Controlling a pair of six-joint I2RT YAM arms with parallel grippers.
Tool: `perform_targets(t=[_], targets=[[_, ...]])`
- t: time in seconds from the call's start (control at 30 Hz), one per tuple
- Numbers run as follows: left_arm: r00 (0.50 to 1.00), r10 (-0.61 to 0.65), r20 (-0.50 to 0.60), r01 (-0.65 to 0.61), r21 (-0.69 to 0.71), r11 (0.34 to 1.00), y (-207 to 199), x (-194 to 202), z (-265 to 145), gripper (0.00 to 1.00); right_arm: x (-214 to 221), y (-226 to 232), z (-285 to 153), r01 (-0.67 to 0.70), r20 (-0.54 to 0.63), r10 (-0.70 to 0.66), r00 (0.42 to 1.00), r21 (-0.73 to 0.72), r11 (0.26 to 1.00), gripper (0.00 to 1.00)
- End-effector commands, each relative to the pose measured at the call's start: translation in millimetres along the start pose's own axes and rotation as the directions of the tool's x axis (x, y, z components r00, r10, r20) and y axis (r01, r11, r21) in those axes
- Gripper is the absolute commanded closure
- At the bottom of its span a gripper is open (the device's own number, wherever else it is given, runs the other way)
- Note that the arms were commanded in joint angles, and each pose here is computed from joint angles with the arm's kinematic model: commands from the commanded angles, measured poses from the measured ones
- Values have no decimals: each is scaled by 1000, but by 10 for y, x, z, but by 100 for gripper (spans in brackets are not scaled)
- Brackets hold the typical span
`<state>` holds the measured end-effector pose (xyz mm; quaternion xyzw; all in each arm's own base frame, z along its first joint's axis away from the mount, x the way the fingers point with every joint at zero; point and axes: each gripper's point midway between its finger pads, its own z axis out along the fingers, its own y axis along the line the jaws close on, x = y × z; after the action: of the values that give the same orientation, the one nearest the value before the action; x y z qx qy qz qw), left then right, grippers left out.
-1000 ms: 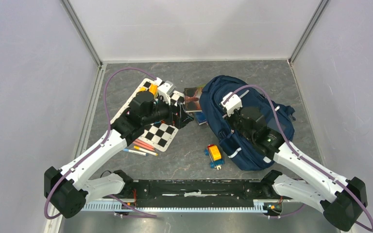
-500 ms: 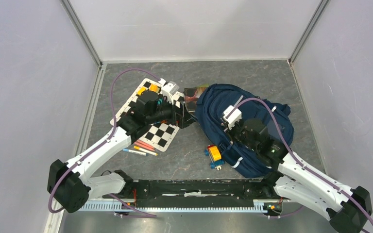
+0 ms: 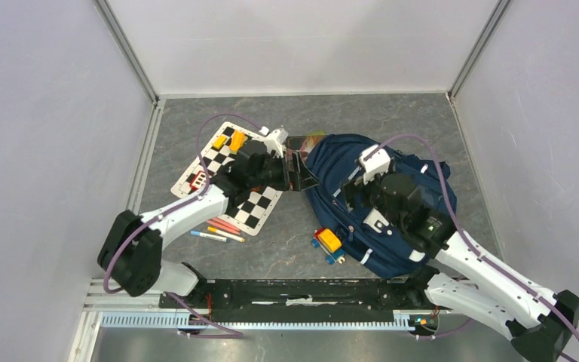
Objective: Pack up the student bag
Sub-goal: Adjust the student bag at the center of the board.
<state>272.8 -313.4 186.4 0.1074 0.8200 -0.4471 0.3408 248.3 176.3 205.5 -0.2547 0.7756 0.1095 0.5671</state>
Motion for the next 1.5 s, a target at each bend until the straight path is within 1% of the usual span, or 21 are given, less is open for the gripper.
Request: perform_targets(t=[0.0, 0.03, 0.13, 0.23, 0.3, 0.4, 0.47, 0.57, 0.7, 0.77, 0.8, 0.83, 0.93, 1.0, 1.1, 1.17, 1.33, 1.47], targets=[[999, -39, 31, 39, -26, 999, -44, -218, 192, 0, -233, -580, -135, -118, -11, 129, 992, 335, 935, 2], [999, -38, 14, 38, -46, 998, -7, -210, 244, 0, -217, -690, -119, -121, -29, 142, 989, 379, 918, 2], [997, -46, -61, 37, -138, 990, 172, -116, 330, 0, -175, -924, 34, -178, -63, 216, 974, 371, 911, 2], [993, -28, -111, 10, -157, 988, 220, -91, 399, 2, -135, -1230, 170, -247, -53, 292, 955, 400, 883, 2], [992, -9, -125, -8, -142, 990, 202, -114, 453, 4, -98, -1397, 289, -291, -44, 338, 940, 411, 864, 2], [989, 8, -146, -32, -164, 986, 271, -133, 548, 11, 5, -1660, 484, -376, -30, 428, 903, 425, 824, 2], [987, 22, -158, -53, -199, 979, 355, -153, 605, 12, 53, -1821, 608, -413, -21, 467, 884, 431, 802, 2], [986, 79, -148, -117, -271, 956, 500, -281, 658, 14, 118, -2065, 778, -447, -8, 503, 864, 447, 775, 2], [981, 147, -130, -184, -348, 919, 639, -491, 740, 10, 189, -2385, 1000, -470, -12, 537, 844, 465, 750, 2], [978, 184, -101, -209, -371, 905, 668, -633, 797, 5, 260, -2460, 1102, -466, -34, 545, 838, 476, 746, 2], [975, 207, -85, -224, -368, 902, 652, -715, 843, 2, 332, -2593, 1065, -467, -36, 557, 830, 502, 728, 2], [970, 229, -79, -242, -354, 904, 625, -768, 892, 1, 397, -2627, 1071, -461, -52, 563, 825, 513, 724, 2], [961, 264, -85, -278, -313, 908, 578, -869, 1085, 0, 637, -2759, 923, -444, -82, 593, 801, 583, 680, 2], [957, 273, -101, -291, -304, 907, 605, -885, 1205, 0, 790, -2835, 746, -442, -88, 617, 782, 621, 648, 2], [946, 303, -117, -324, -285, 902, 644, -903, 1359, 0, 1058, -2959, 324, -443, -71, 661, 747, 689, 574, 2], [940, 313, -133, -338, -253, 906, 645, -872, 1455, 0, 1182, -2971, 1, -443, -45, 675, 736, 722, 531, 2], [936, 309, -169, -341, -209, 917, 678, -762, 1617, 0, 1619, -2790, -653, -384, -41, 701, 712, 812, 439, 2], [933, 302, -195, -338, -195, 921, 706, -659, 1666, 0, 1880, -2605, -964, -389, 24, 716, 698, 851, 351, 2]])
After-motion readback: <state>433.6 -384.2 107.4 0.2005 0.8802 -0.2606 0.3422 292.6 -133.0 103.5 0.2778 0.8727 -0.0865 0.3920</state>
